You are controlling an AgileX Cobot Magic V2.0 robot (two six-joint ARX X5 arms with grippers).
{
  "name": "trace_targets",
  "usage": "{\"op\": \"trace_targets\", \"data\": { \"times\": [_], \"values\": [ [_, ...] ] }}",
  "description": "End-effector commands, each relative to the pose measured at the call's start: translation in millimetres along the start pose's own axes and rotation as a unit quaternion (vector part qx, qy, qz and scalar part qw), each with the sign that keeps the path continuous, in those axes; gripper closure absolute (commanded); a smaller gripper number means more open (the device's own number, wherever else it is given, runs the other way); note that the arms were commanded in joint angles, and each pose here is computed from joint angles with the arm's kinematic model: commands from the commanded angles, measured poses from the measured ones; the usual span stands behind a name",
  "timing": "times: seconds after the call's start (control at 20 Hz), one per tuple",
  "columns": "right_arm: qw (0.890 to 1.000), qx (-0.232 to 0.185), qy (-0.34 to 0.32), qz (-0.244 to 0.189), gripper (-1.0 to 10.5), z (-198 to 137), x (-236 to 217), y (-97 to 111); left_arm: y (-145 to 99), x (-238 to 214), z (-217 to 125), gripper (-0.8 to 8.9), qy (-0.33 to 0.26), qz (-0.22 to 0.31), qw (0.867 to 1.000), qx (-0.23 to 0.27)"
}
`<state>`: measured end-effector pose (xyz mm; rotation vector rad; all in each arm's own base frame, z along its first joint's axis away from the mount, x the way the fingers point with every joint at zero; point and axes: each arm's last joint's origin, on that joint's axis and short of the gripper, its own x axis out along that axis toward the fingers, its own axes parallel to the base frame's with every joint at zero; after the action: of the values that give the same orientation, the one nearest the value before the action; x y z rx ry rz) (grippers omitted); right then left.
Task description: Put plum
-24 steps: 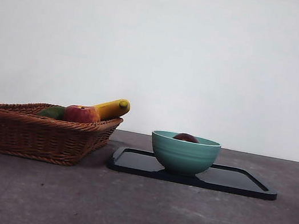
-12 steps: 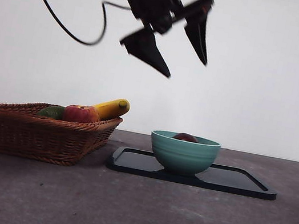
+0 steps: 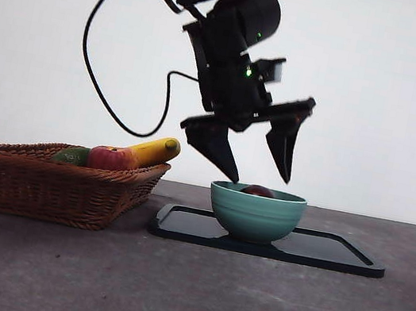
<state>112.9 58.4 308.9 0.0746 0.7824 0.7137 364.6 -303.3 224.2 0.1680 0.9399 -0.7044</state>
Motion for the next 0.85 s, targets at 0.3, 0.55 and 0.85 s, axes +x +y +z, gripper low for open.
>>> {"op": "trace_targets", "data": {
  "times": [0.3, 0.55, 0.85],
  "values": [
    [1.0, -0.002, 0.006, 0.003, 7.6, 0.5, -0.4, 0.9, -12.4, 30.1, -8.3, 4.11, 0.023, 0.019, 0.999, 0.039],
    [1.0, -0.002, 0.006, 0.003, 7.6, 0.5, -0.5, 0.9, -13.3, 32.5, -9.7, 5.06, 0.027, 0.019, 0.999, 0.04],
    [1.0, -0.002, 0.006, 0.003, 7.6, 0.5, -0.5, 0.9, -13.4, 31.8, -9.7, 5.39, 0.028, 0.019, 0.999, 0.04]
  ]
}}
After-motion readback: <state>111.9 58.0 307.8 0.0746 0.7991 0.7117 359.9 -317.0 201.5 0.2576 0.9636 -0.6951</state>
